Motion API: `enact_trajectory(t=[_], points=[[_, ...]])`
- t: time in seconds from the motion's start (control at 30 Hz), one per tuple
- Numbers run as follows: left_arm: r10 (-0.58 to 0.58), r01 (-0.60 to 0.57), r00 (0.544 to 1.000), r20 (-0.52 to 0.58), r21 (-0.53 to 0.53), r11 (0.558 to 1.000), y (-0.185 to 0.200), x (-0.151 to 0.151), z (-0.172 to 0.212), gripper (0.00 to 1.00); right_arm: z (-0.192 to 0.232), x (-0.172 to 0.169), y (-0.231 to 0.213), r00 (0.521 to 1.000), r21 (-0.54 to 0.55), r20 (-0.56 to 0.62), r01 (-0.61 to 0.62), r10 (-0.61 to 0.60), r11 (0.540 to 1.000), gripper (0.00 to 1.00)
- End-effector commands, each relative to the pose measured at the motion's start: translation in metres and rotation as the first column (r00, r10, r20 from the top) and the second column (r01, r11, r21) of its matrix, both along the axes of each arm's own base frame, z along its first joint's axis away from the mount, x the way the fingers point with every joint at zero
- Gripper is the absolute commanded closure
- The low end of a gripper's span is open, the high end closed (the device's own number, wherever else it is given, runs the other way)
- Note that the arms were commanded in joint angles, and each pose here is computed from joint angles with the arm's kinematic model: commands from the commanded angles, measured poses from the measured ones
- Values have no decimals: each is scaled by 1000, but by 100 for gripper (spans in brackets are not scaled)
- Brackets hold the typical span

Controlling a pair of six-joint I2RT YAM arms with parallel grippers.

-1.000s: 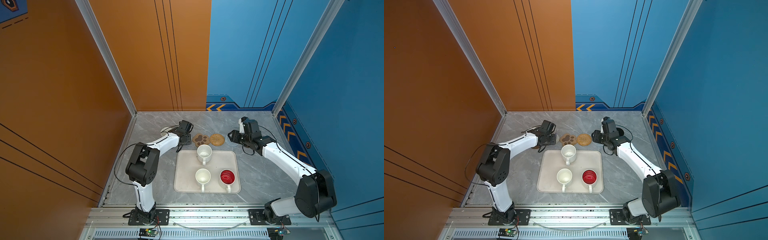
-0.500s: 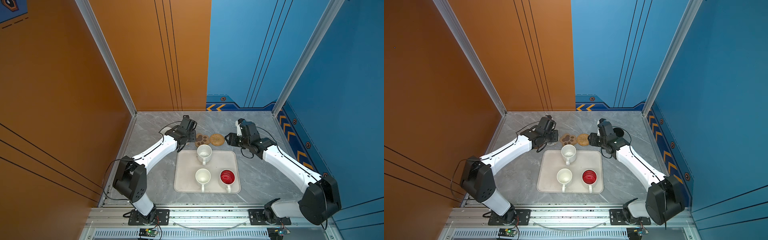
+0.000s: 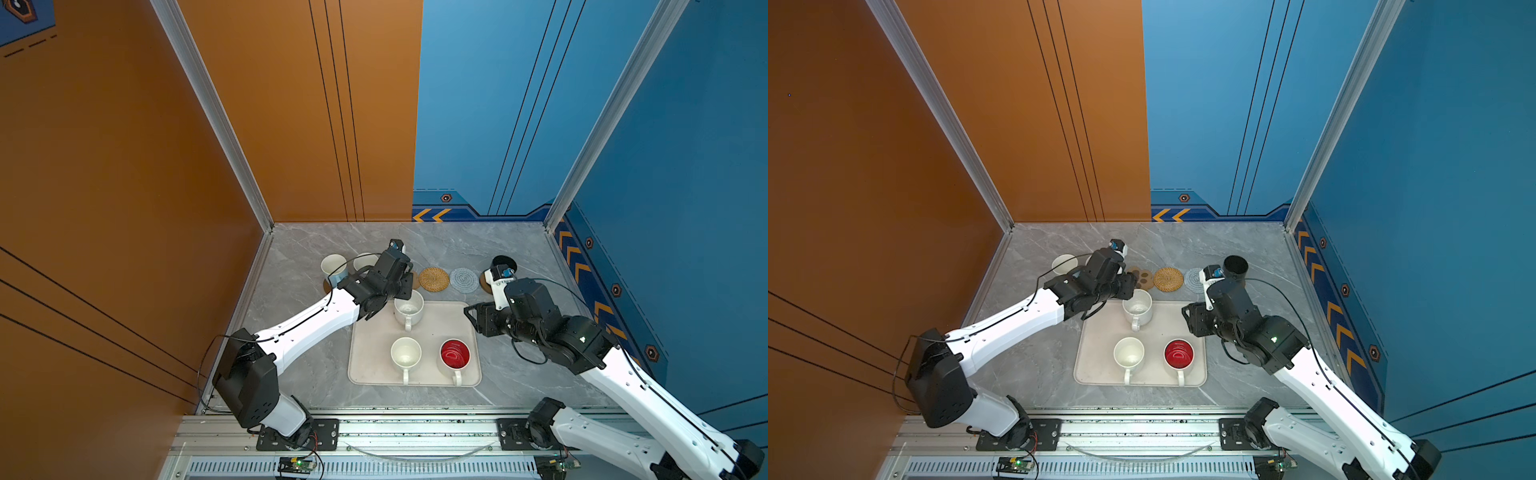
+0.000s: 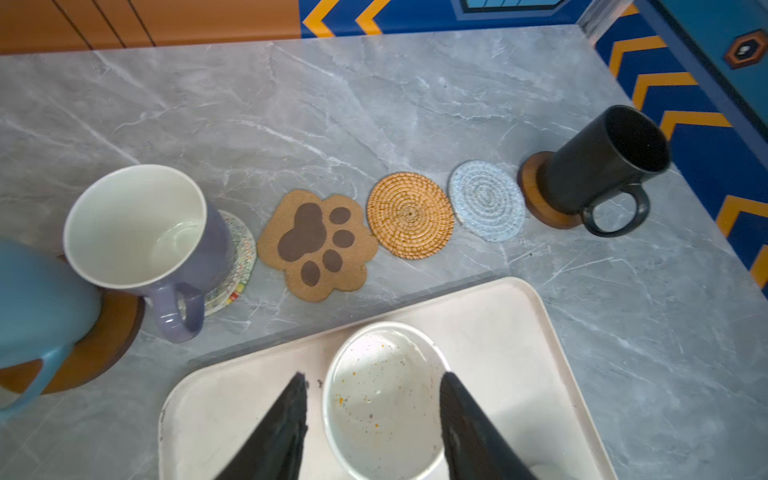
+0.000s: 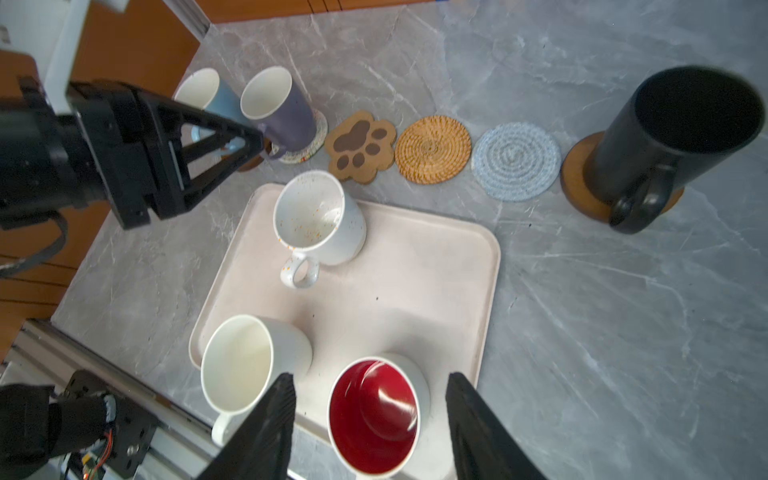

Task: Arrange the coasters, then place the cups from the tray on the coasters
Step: 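Move the left gripper over the speckled mug while the right gripper grasps the red-lined mug, then lift the red-lined mug with the right gripper and carry it toward the blue rope coaster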

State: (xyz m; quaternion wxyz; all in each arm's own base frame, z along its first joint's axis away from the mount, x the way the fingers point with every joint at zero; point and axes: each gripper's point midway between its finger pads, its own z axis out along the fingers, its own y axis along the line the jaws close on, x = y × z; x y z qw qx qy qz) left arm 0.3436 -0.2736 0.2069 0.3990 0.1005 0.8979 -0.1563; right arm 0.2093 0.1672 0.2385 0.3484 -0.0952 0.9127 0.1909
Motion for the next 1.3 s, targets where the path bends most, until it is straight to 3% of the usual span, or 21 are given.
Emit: enact_trajectory(t=[0.0, 0.13, 0.3, 0.43, 0.63, 0.9, 1.27], points=[[-63, 79, 989, 131, -117, 990, -24, -8, 31, 43, -43, -35, -12, 990, -94, -142, -2, -11, 996, 44], [-103, 135, 977, 189, -164, 977, -37, -16, 46, 41, -69, -58, -4, 980, -129, -200, -28, 1, 991, 44], [-124, 147, 965, 232, -83, 986, -37, -22, 45, 40, -95, -77, 5, 968, -184, -249, -56, 9, 981, 44], [-133, 154, 964, 230, -80, 985, -39, -27, 43, 40, -109, -87, 9, 963, -230, -270, -72, 7, 971, 44], [-130, 153, 963, 238, -82, 985, -37, -30, 46, 40, -135, -92, 7, 947, -273, -317, -41, -50, 961, 49], [-112, 130, 964, 243, -60, 990, -28, -30, 43, 39, -152, -89, 25, 942, -221, -333, -36, -41, 975, 52], [-109, 123, 965, 239, -46, 991, -26, -30, 39, 38, -170, -83, 29, 935, -278, -345, -22, -79, 960, 57]])
